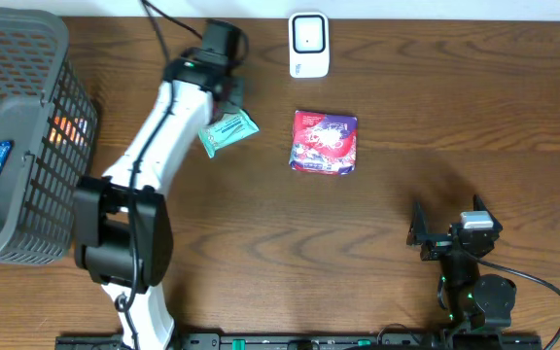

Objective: Scan the item barcode
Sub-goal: 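Hold the mint-green packet under the scanner, then place it left of the bag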

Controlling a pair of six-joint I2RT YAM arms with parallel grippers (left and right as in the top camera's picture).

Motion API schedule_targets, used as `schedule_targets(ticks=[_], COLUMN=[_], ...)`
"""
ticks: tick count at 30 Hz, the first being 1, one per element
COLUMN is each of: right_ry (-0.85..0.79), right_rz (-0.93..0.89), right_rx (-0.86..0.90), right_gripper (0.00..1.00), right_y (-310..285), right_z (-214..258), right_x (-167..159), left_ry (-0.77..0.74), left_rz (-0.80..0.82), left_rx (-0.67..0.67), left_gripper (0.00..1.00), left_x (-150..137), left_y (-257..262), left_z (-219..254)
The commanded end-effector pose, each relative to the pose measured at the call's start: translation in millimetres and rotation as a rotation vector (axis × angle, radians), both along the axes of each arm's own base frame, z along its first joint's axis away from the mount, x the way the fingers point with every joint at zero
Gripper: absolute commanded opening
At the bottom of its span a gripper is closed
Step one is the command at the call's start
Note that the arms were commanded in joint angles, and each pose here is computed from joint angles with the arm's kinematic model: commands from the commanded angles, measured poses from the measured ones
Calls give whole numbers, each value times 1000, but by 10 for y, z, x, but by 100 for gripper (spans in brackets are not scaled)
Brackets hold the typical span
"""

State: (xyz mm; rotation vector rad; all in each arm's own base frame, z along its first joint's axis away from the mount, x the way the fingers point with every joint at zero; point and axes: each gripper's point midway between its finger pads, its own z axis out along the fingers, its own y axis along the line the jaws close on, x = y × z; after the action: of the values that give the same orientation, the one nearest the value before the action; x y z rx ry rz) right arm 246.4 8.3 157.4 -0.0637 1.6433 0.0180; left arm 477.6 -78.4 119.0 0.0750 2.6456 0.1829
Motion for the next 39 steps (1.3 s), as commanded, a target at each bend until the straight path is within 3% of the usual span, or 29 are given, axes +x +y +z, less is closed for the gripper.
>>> schedule_targets(ticks=[1,9,20,26,30,39], right_ry=[3,3,3,3,3,3], right_rz=[6,6,6,6,6,6], right_rx=[-8,-8,-7,-8,-8,-7], right_gripper=[99,99,99,99,99,99], right_y=[12,12,12,12,12,12], right_z=[-12,-12,-12,-12,-12,-12], right_x=[-1,-1,-1,-1,-1,-1], left_ry=[73,208,385,455,458,315], left_rz=[49,-33,-51,-51,4,-8], left_rx=[70,-269,-269,-455,-540,-565], left_gripper=[51,53,53,53,53,52], left_x=[-34,-125,-476,-630,-604,-252], left_y=[361,23,-178,-515,-625,-549], left_z=[-275,-693,-1012,-945,-900,-519])
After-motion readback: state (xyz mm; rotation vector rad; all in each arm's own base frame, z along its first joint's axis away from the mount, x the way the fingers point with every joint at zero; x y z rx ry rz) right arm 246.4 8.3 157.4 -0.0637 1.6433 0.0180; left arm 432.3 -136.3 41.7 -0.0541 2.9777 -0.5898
